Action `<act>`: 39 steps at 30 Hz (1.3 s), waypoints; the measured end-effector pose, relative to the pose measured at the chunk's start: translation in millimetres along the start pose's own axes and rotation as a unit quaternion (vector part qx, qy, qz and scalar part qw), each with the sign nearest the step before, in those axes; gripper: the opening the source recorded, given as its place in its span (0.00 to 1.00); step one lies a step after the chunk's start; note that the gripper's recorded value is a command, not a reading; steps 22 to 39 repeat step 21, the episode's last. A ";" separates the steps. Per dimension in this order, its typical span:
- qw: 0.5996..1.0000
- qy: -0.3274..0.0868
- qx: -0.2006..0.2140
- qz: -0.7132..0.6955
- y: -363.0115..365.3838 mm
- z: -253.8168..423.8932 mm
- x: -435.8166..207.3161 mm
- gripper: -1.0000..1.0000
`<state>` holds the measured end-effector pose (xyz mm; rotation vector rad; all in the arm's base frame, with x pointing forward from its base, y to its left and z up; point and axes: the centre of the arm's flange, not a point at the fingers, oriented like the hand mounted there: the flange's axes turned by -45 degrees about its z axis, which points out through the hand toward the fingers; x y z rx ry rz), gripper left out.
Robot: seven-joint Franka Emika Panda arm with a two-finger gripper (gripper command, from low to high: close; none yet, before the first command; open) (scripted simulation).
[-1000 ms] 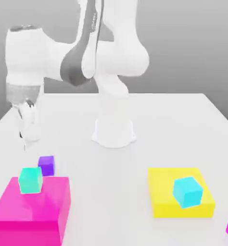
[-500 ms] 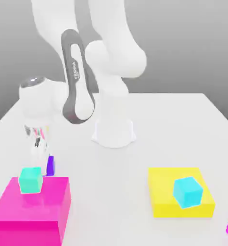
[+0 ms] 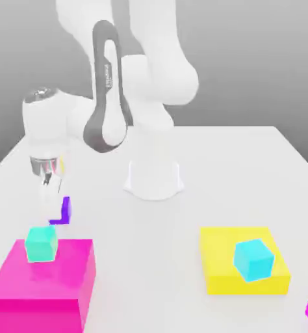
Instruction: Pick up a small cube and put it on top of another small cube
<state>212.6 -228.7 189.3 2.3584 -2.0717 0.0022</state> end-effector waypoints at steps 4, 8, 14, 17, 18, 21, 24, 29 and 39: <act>1.000 -0.001 0.002 0.013 -45.8 -32.4 14.9 0.00; 1.000 -0.002 0.003 0.029 -102.8 -74.5 21.4 0.00; 0.999 -0.001 0.001 0.048 -173.9 -128.0 9.2 0.00; 0.999 -0.001 0.001 0.049 -179.0 -93.3 7.3 0.00; 0.999 -0.001 0.001 0.049 -179.1 -84.6 6.6 1.00; 0.999 -0.001 0.001 0.049 -179.1 -84.6 6.6 1.00; 0.999 -0.001 0.001 0.049 -179.1 -84.6 6.6 1.00; 0.999 -0.001 0.001 0.049 -179.1 -84.6 6.6 1.00; 0.999 -0.001 0.001 0.049 -179.1 -84.6 6.6 1.00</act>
